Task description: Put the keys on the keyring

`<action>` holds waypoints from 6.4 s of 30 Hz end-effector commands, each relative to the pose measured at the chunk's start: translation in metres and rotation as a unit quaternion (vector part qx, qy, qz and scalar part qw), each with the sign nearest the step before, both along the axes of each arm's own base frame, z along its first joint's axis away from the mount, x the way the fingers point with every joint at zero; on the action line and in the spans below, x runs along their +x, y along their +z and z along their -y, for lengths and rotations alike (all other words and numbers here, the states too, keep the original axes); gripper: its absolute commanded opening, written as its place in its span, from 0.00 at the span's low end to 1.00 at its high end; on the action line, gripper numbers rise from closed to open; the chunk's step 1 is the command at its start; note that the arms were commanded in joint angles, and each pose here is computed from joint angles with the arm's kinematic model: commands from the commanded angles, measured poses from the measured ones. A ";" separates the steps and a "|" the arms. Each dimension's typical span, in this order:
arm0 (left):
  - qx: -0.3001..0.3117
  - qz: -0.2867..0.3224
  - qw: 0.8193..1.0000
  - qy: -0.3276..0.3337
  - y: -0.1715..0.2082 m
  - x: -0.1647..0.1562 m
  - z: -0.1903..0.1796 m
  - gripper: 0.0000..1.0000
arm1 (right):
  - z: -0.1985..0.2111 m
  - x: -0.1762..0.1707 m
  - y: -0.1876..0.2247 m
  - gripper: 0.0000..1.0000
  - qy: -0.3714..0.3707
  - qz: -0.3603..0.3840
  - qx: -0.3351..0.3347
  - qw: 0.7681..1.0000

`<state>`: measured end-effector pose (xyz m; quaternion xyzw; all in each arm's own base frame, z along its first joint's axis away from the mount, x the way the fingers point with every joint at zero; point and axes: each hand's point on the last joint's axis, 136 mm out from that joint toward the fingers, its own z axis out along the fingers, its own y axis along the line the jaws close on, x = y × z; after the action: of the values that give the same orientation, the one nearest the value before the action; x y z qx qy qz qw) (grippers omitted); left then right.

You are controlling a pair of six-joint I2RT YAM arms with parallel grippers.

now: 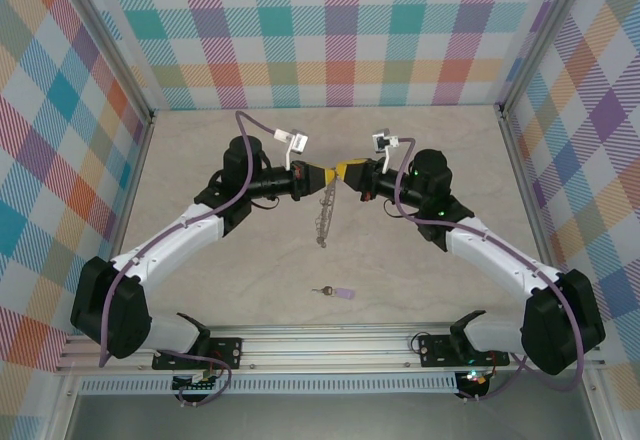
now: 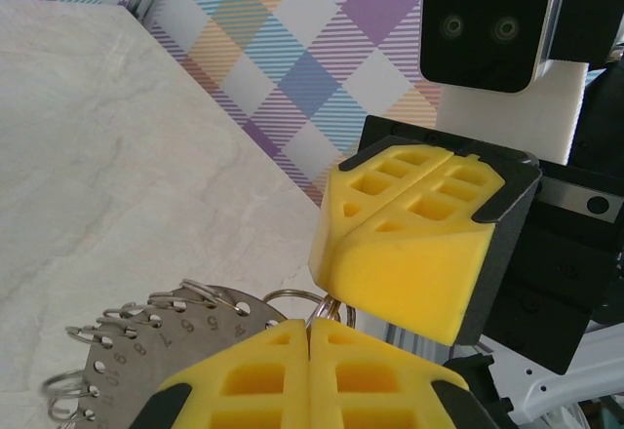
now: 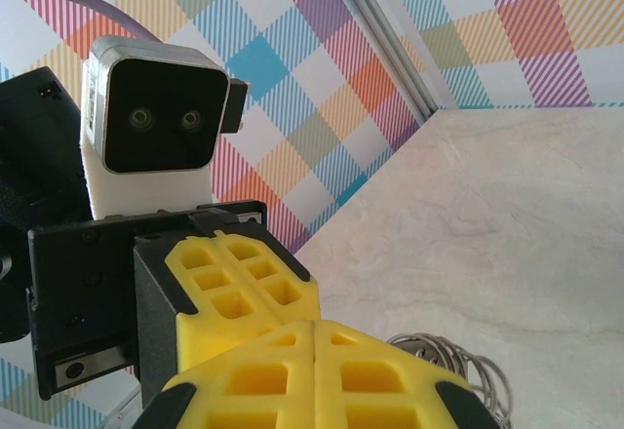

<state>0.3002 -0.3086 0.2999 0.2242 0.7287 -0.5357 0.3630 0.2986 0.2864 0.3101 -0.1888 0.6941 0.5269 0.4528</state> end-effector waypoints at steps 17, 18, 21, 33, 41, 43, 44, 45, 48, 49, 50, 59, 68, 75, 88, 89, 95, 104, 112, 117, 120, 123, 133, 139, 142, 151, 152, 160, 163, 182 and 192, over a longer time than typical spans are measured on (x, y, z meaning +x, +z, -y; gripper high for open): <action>0.095 0.082 0.988 0.090 0.000 0.008 -0.032 0.00 | 0.050 -0.021 -0.004 0.64 -0.065 -0.080 0.007 0.995; 0.105 0.088 0.986 0.098 -0.002 0.010 -0.035 0.00 | 0.049 -0.023 -0.008 0.65 -0.056 -0.086 0.005 0.995; 0.121 0.123 0.979 0.108 -0.009 0.011 -0.040 0.00 | 0.045 -0.025 -0.019 0.64 -0.041 -0.102 0.004 0.994; 0.078 0.246 0.962 0.091 0.011 -0.022 -0.049 0.00 | 0.026 -0.036 -0.016 0.44 0.039 -0.063 0.018 0.997; 0.048 0.241 0.968 0.048 0.027 -0.030 -0.037 0.00 | 0.014 -0.035 -0.013 0.41 0.083 -0.062 0.045 0.994; 0.042 0.235 0.970 0.039 0.030 -0.028 -0.033 0.00 | 0.012 -0.033 -0.011 0.42 0.087 -0.061 0.048 0.993; 0.038 0.233 0.971 0.036 0.031 -0.028 -0.031 0.00 | 0.012 -0.032 -0.011 0.42 0.087 -0.061 0.049 0.993; 0.035 0.232 0.972 0.031 0.033 -0.028 -0.029 0.00 | 0.011 -0.031 -0.011 0.42 0.089 -0.063 0.050 0.993; 0.025 0.225 0.974 0.017 0.036 -0.026 -0.022 0.00 | 0.008 -0.028 -0.009 0.43 0.094 -0.058 0.058 0.992; 0.024 0.222 0.975 0.012 0.036 -0.025 -0.020 0.00 | 0.007 -0.027 -0.009 0.43 0.094 -0.059 0.060 0.992; 0.021 0.221 0.975 0.008 0.038 -0.024 -0.018 0.00 | 0.007 -0.026 -0.009 0.42 0.095 -0.060 0.063 0.992; 0.019 0.202 0.979 -0.018 0.036 -0.021 -0.006 0.00 | 0.003 -0.021 -0.002 0.41 0.099 -0.053 0.074 0.991; 0.015 0.194 0.981 -0.027 0.036 -0.020 -0.001 0.00 | -0.002 -0.021 0.004 0.37 0.110 -0.052 0.081 0.989; 0.016 0.191 0.981 -0.027 0.035 -0.019 0.000 0.00 | -0.002 -0.025 0.008 0.31 0.116 -0.048 0.083 0.989; 0.018 0.187 0.982 -0.028 0.033 -0.019 0.001 0.00 | 0.002 -0.032 0.015 0.35 0.112 -0.038 0.082 0.990; 0.019 0.186 0.982 -0.028 0.032 -0.019 0.001 0.00 | 0.004 -0.032 0.016 0.35 0.108 -0.036 0.081 0.990; 0.018 0.188 0.982 -0.029 0.034 -0.020 0.000 0.00 | 0.011 -0.034 0.018 0.35 0.087 -0.026 0.070 0.993; 0.013 0.188 0.981 -0.033 0.039 -0.023 0.001 0.00 | 0.009 -0.031 0.012 0.34 0.090 -0.039 0.069 0.993; 0.012 0.188 0.981 -0.035 0.042 -0.024 0.001 0.00 | 0.002 -0.025 0.006 0.33 0.104 -0.053 0.072 0.991; 0.013 0.187 0.982 -0.037 0.040 -0.024 0.001 0.00 | 0.000 -0.024 0.008 0.33 0.109 -0.051 0.075 0.990; 0.013 0.186 0.982 -0.038 0.040 -0.024 0.001 0.00 | 0.001 -0.025 0.011 0.32 0.111 -0.047 0.077 0.990; 0.014 0.185 0.982 -0.038 0.039 -0.023 0.001 0.00 | 0.001 -0.028 0.014 0.31 0.112 -0.043 0.080 0.990; 0.015 0.180 0.983 -0.038 0.037 -0.022 0.002 0.00 | 0.003 -0.033 0.022 0.25 0.119 -0.035 0.084 0.989; 0.016 0.179 0.983 -0.039 0.036 -0.022 0.003 0.00 | 0.001 -0.035 0.022 0.23 0.128 -0.034 0.087 0.987; 0.017 0.179 0.983 -0.040 0.036 -0.022 0.003 0.00 | 0.000 -0.036 0.023 0.21 0.131 -0.032 0.088 0.987; 0.020 0.172 0.984 -0.043 0.033 -0.021 0.004 0.00 | -0.004 -0.038 0.026 0.22 0.140 -0.029 0.089 0.986; 0.020 0.171 0.984 -0.043 0.033 -0.021 0.004 0.00 | -0.004 -0.037 0.026 0.22 0.140 -0.029 0.089 0.986; 0.022 0.168 0.985 -0.045 0.032 -0.021 0.005 0.00 | -0.006 -0.035 0.023 0.05 0.137 -0.030 0.084 0.986; 0.028 0.161 0.986 -0.037 0.031 -0.019 0.004 0.00 | -0.004 -0.032 0.017 0.00 0.123 -0.032 0.074 0.989; -0.018 0.066 0.997 0.037 0.042 -0.026 -0.024 0.58 | 0.015 -0.048 0.031 0.00 0.099 0.031 0.069 0.992; -0.083 0.049 0.995 0.002 0.051 -0.038 -0.014 0.37 | 0.013 -0.037 0.032 0.00 0.091 0.010 0.115 0.989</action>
<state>0.2687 -0.2909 0.3380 0.2114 0.6909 -0.5547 0.4127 0.2618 0.2759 0.3234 -0.2036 0.6363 0.6253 0.4033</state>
